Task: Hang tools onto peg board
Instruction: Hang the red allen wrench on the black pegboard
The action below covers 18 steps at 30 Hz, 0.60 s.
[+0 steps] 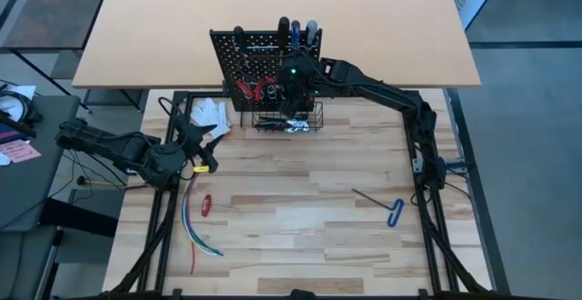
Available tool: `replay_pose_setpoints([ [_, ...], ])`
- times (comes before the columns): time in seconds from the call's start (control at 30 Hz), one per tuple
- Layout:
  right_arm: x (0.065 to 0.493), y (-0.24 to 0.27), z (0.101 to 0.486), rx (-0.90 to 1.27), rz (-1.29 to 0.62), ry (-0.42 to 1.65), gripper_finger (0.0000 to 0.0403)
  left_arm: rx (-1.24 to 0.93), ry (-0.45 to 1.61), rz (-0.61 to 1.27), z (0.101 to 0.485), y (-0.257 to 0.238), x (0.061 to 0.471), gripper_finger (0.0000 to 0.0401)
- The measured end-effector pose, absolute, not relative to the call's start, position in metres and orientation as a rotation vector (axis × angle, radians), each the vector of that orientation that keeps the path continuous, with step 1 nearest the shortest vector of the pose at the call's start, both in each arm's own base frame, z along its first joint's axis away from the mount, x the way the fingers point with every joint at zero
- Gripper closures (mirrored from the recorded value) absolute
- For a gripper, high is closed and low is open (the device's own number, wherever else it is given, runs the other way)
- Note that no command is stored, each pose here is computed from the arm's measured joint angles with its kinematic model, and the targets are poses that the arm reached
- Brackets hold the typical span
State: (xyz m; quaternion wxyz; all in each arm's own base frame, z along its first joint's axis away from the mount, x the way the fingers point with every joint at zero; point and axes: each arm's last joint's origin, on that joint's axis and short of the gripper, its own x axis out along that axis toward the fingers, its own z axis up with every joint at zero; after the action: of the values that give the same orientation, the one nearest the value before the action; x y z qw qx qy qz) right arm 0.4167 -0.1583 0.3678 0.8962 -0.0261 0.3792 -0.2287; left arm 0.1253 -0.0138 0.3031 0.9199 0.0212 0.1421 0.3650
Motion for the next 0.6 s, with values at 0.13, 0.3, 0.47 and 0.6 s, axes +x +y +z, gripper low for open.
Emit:
replay_pose_setpoints([
  [0.13,0.4149,-0.1617,0.3673,-0.029,-0.490,0.788,0.0357,0.043,0.292,0.750,0.3031,-0.0138,0.1253,0.0242],
  [0.3,0.4150,-0.1635,0.3680,-0.025,-0.496,0.776,0.0357,0.043,0.291,0.750,0.3031,-0.0138,0.1253,0.0242],
  [0.47,0.4155,-0.1635,0.3688,-0.026,-0.497,0.767,0.0356,0.043,0.291,0.750,0.3031,-0.0138,0.1254,0.0242],
  [0.6,0.4150,-0.1631,0.3680,-0.022,-0.484,0.776,0.0356,0.043,0.291,0.750,0.3031,-0.0138,0.1254,0.0242],
])
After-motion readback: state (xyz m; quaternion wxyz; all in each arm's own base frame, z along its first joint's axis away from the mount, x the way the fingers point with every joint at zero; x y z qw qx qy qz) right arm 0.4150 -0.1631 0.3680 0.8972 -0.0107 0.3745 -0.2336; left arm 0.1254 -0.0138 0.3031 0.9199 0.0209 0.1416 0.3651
